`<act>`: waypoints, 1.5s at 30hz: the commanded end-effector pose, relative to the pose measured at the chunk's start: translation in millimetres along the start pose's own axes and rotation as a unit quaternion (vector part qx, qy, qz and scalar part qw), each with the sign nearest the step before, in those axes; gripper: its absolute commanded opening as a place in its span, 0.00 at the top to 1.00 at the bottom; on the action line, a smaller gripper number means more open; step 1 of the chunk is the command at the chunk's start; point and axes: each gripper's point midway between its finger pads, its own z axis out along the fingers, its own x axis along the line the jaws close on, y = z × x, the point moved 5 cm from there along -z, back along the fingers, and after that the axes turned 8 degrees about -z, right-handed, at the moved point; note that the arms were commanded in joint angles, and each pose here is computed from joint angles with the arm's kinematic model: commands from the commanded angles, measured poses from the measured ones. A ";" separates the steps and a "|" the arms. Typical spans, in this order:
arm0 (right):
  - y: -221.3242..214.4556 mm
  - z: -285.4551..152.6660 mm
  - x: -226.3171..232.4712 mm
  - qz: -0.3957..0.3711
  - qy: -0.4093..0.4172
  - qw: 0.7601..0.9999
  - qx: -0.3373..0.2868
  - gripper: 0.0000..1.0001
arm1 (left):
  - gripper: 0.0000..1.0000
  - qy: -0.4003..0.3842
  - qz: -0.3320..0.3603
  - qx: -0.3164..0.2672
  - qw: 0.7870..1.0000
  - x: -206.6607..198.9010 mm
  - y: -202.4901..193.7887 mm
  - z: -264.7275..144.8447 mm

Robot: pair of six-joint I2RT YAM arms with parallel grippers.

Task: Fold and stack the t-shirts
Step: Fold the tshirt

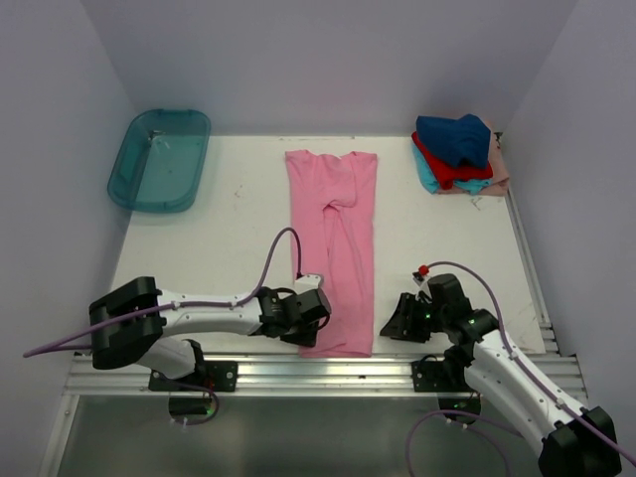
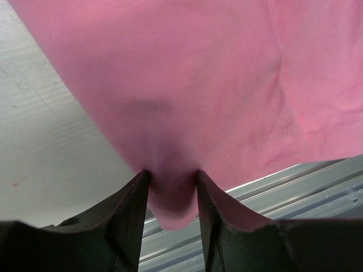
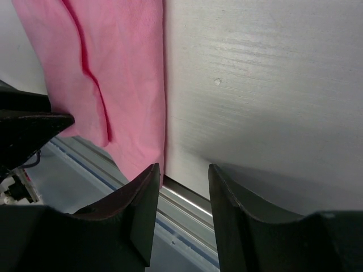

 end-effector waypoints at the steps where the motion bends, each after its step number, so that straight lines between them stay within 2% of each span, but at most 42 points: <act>1: -3.4 0.2 2.1 0.008 0.012 1.000 0.007 0.57 | 0.58 0.000 -0.012 -0.014 1.000 -6.7 4.0 -7.0; 9: -3.2 0.3 3.2 0.007 0.015 1.000 0.010 0.60 | 0.59 -0.001 -0.023 -0.034 0.999 -6.1 3.3 -22.1; 12: -3.4 0.9 3.4 0.007 0.017 1.000 0.011 0.69 | 0.59 -0.013 -0.034 -0.049 0.998 -5.7 2.6 -29.4; 13: -3.3 0.5 3.9 0.004 0.018 1.000 0.011 0.75 | 0.59 -0.016 -0.041 -0.054 0.998 -5.7 3.1 -30.7; 15: -3.9 0.8 3.7 0.005 0.019 1.000 0.013 0.81 | 0.60 -0.022 -0.046 -0.057 0.997 -1.3 0.0 -33.8; 16: -3.3 0.7 4.3 0.005 0.020 1.000 0.013 0.87 | 0.60 -0.023 -0.051 -0.057 0.997 0.7 -1.3 -34.1; 19: 0.3 0.5 9.5 -0.001 0.036 0.999 0.009 0.86 | 0.60 -0.025 -0.059 -0.051 0.997 8.4 -6.9 -32.0; 20: -0.7 -1.1 15.0 -0.001 0.056 0.998 0.016 0.79 | 0.60 -0.025 -0.060 -0.050 0.997 9.8 -8.1 -30.3; 21: 5.1 -4.0 23.6 -0.009 0.078 0.997 0.005 0.76 | 0.60 -0.024 -0.061 -0.051 0.997 10.2 -8.1 -29.7; 23: 7.5 -10.4 38.3 -0.015 0.124 0.992 0.005 0.76 | 0.60 -0.023 -0.059 -0.052 0.997 9.3 -7.6 -29.3; 26: 11.8 -14.3 51.7 -0.010 0.171 0.985 -0.004 0.86 | 0.60 -0.024 -0.057 -0.054 0.997 7.4 -6.9 -27.4; 27: 7.3 -12.2 50.2 -0.002 0.178 0.984 0.006 0.97 | 0.60 -0.024 -0.055 -0.054 0.997 7.1 -6.9 -26.8; 29: 6.2 -9.0 51.4 0.006 0.190 0.982 0.012 1.00 | 0.59 -0.024 -0.055 -0.054 0.997 5.6 -6.5 -25.9; 39: -15.2 17.4 24.0 0.022 0.094 0.992 0.087 1.00 | 0.57 -0.019 -0.049 -0.067 0.996 -1.4 0.1 -25.2; 45: -19.1 34.7 24.1 0.009 0.069 0.993 0.092 1.00 | 0.56 -0.017 -0.048 -0.075 0.996 -3.4 2.8 -24.6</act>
